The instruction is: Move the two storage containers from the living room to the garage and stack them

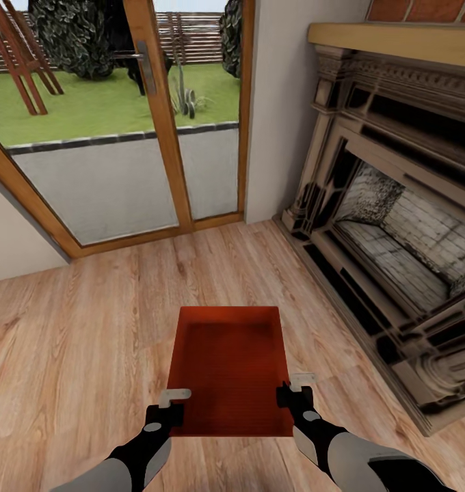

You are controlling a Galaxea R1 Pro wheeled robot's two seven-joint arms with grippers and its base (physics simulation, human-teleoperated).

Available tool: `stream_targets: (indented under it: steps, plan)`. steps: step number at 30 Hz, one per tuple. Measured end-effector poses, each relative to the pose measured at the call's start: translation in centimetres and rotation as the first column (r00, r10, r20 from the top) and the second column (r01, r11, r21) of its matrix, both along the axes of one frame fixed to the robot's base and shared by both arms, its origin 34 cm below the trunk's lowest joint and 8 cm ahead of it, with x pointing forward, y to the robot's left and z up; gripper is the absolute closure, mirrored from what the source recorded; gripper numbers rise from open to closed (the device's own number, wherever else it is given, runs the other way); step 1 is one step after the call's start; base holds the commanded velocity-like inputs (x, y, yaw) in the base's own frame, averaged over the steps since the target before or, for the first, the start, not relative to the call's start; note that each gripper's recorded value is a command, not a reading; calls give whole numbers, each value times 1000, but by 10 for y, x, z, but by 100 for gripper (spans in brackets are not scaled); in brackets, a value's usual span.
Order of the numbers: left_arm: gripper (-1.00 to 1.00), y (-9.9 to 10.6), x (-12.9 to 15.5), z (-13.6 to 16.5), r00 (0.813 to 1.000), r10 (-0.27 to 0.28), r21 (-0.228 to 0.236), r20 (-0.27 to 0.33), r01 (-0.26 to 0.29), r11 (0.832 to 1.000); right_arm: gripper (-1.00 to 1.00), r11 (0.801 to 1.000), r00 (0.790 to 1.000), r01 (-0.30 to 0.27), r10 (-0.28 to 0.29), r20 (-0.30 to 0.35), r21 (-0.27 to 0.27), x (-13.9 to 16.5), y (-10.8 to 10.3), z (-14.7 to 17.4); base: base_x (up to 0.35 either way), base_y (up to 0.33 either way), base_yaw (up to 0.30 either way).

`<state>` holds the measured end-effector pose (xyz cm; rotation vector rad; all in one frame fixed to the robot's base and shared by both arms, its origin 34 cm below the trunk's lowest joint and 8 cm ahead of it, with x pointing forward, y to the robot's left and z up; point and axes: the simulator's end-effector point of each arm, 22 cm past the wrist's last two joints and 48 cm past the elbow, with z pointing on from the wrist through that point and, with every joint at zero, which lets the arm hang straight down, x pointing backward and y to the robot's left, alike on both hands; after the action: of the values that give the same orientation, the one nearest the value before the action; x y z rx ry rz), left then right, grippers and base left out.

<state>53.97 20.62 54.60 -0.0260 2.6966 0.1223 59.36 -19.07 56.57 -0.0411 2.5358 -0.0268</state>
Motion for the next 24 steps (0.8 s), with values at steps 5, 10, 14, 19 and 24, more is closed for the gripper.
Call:
stream_targets:
  steps: [5, 10, 14, 19, 24]
  plan:
    - [100, 0, 3, 3, 1000, -1, 0, 8, 1, 1000, 100, 1000, 1000, 1, -1, 8, 1, 3, 0, 3, 0, 0, -43]
    - [100, 0, 6, 6, 1000, -1, 0, 16, 1, 1000, 100, 1000, 1000, 1, -1, 16, 1, 6, 0, 7, 0, 0, -6]
    - [100, 0, 9, 9, 1000, -2, 0, 22, 2, 1000, 100, 1000, 1000, 2, -2, 22, 1, 8, 0, 10, 0, 0, 0]
    - [100, 0, 12, 12, 1000, -2, 1, 30, 2, 1000, 100, 1000, 1000, 2, -2, 30, 1, 10, 0, 14, 0, 0, 0]
    - [100, 0, 15, 16, 999, -2, 0, 38, 2, 1000, 100, 1000, 999, 2, -2, 38, 2, 13, 0, 18, 0, 0, 0]
